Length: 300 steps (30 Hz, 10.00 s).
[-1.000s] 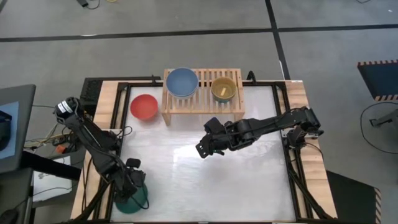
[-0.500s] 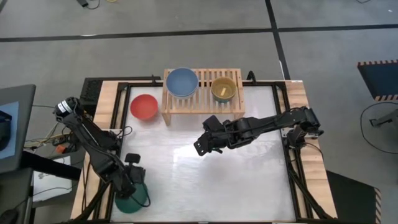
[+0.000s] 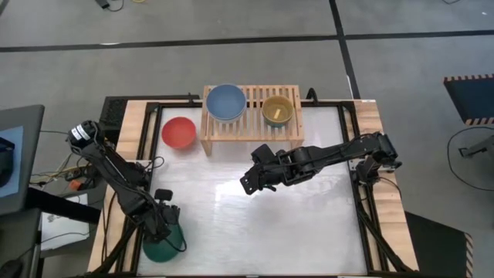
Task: Place and stack bowls onto a shelf
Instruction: Stack the large green bowl on top of the large blue bowl on the shelf, then stack the large orange bowl on top of the large green bowl on the shelf, then return to Home Position
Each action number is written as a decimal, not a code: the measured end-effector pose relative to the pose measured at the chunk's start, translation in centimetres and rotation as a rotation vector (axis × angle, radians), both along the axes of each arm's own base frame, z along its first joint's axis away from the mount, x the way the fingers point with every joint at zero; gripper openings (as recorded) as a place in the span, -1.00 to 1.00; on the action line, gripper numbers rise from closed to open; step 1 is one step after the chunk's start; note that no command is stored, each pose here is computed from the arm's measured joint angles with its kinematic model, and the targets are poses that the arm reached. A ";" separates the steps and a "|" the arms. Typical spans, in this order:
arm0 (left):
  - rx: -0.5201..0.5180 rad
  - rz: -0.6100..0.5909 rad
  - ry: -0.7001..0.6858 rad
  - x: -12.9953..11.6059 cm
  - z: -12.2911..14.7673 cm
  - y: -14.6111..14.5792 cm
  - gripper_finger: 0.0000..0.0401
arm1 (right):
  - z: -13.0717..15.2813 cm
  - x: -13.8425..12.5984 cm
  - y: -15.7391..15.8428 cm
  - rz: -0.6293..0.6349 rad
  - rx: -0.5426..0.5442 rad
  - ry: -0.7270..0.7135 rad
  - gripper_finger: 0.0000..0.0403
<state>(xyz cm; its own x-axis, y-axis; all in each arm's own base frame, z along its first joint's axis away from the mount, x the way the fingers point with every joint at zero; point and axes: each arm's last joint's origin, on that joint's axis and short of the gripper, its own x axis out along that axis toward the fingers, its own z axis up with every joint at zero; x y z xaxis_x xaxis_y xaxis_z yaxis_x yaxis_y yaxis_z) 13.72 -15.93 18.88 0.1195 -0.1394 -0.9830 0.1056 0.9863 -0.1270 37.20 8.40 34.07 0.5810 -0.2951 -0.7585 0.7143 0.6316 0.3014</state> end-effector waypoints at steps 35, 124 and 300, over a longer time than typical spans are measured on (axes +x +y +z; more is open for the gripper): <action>0.388 0.589 -0.846 9.4 23.3 21.5 -1.00 | 9.0 -10.5 -7.3 -0.116 -0.156 -0.050 0.46; 0.454 1.135 -0.263 3.6 19.2 39.4 -0.15 | 8.0 -12.5 -9.1 -0.160 -0.218 0.194 0.46; 0.242 0.240 -1.652 -6.1 5.0 15.9 -1.00 | -7.9 -27.3 -7.9 0.587 -0.693 -0.862 -0.89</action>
